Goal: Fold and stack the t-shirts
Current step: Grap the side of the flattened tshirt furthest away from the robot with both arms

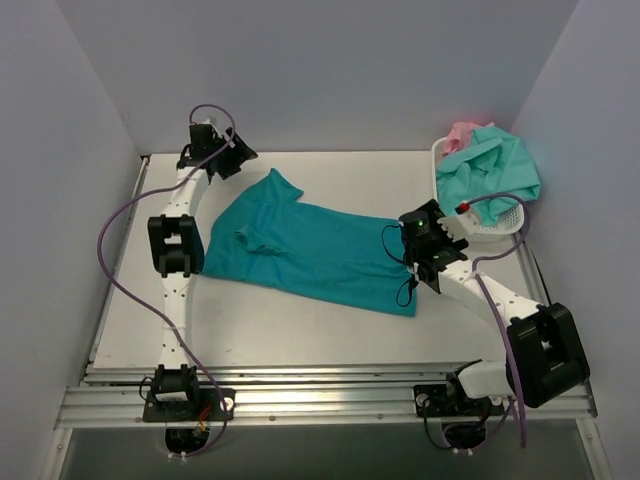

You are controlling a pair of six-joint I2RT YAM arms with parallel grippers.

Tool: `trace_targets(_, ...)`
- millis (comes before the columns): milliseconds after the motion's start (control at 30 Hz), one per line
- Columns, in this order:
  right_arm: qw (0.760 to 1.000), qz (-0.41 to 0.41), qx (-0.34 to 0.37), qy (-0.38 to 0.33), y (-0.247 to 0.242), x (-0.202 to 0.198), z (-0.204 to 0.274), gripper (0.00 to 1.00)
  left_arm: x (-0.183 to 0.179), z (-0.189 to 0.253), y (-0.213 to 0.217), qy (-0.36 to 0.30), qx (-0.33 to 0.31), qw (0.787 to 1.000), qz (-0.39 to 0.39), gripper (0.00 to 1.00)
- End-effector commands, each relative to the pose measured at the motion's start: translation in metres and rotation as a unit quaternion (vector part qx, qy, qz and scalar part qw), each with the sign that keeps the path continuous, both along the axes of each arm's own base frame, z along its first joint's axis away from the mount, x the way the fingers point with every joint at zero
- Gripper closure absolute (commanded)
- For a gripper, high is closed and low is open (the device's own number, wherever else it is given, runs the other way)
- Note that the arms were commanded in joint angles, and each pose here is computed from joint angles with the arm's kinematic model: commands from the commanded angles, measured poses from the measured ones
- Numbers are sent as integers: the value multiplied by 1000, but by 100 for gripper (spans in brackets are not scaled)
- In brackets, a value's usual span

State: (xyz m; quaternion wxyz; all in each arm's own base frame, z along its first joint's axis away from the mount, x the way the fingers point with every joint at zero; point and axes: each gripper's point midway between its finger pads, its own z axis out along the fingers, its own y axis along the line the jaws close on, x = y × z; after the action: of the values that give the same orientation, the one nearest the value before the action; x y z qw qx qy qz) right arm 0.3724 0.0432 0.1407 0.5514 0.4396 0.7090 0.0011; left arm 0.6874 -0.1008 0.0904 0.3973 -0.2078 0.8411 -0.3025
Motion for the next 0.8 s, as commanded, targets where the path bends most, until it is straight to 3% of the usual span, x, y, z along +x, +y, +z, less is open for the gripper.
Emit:
trace_targets(0, 1000, -3, -2, -4, -6, 3, -2, 21, -10, -18, -27, 16, 10, 998, -52, 15)
trace_targets(567, 1000, -11, 9, -18, -24, -22, 6, 21, -43, -52, -101, 50, 84, 987, -127, 18)
trace_targets(667, 1000, -10, 10, -19, -25, -24, 6, 21, -45, -55, -100, 55, 93, 987, -122, 31)
trace_targets(767, 1000, -10, 12, -18, -24, -25, 3, 25, -44, -58, -95, 58, 101, 987, -109, 54)
